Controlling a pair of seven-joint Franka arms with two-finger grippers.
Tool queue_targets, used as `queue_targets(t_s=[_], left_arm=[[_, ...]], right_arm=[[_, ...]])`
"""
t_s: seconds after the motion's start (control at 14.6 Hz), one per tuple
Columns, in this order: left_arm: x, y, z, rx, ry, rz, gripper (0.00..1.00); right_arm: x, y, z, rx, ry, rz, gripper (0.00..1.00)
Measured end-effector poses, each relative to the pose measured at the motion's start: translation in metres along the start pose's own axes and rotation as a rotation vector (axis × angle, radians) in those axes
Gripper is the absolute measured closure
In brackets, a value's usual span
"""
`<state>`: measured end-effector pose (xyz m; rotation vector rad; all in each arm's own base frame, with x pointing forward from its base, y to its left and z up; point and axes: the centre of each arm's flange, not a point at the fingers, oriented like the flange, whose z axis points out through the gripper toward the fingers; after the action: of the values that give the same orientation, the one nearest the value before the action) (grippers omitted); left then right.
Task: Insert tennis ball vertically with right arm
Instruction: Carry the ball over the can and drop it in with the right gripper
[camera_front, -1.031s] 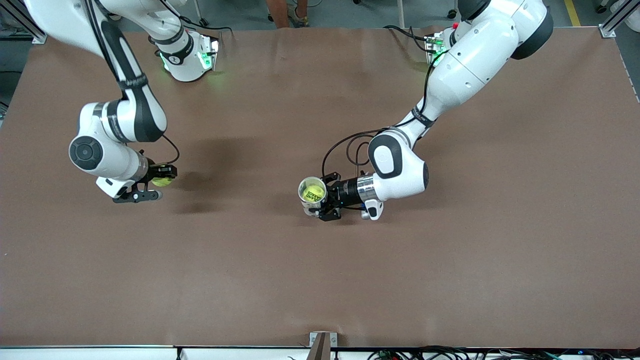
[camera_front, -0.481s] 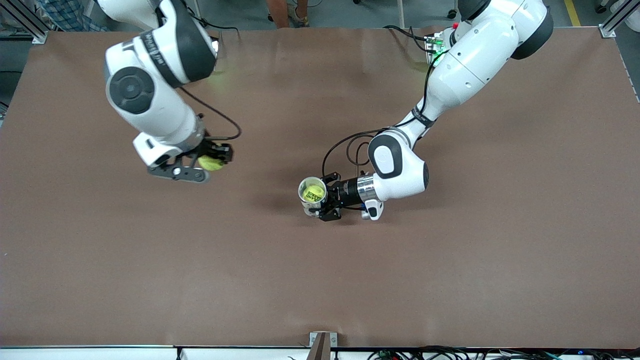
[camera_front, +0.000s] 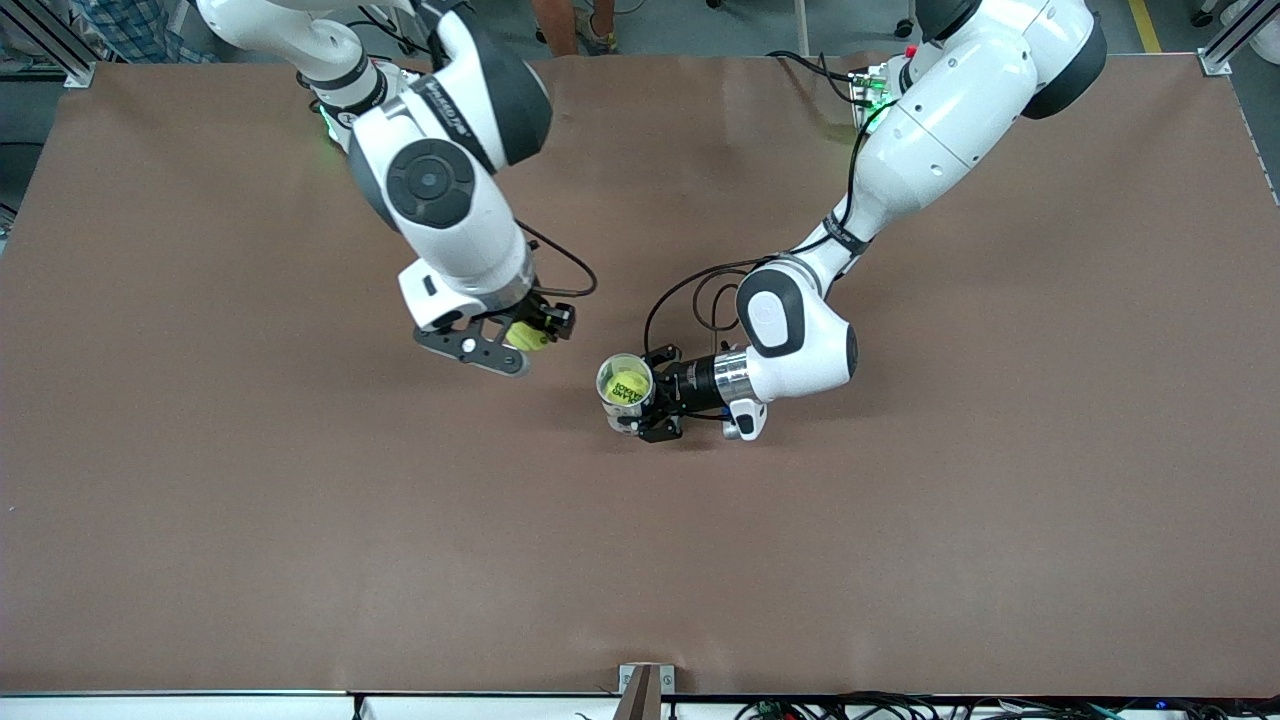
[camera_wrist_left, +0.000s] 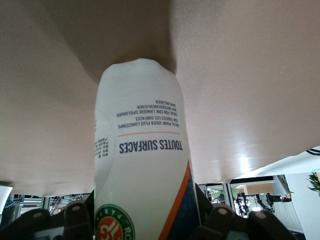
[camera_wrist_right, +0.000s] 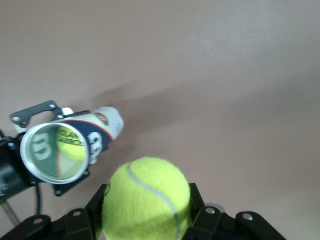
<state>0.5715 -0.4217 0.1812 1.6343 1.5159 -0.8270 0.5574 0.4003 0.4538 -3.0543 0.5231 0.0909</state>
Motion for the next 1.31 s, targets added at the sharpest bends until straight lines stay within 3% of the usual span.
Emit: queue_targets(t_s=[0.34,0.62,1.03,1.31], left_arm=[[0.0,0.0,0.0,0.0,0.0,0.0,0.31],[0.0,0.0,0.0,0.0,0.0,0.0,0.31],[-0.002,-0.003,0.003,0.001,0.003,0.004,0.31],[-0.003,-0.003,0.004,-0.001,0.007,0.006,0.31]], right_arm=[[-0.011,-0.046,0.01,0.113,0.086,-0.009,0.34],[-0.014,-0.06,0.017,0.164,0.122,-0.022,0.34],[-0.011,-0.065,0.027,0.181,0.139,-0.024,0.34],[-0.009,-0.065,0.033,0.157,0.169,-0.046,0.34]])
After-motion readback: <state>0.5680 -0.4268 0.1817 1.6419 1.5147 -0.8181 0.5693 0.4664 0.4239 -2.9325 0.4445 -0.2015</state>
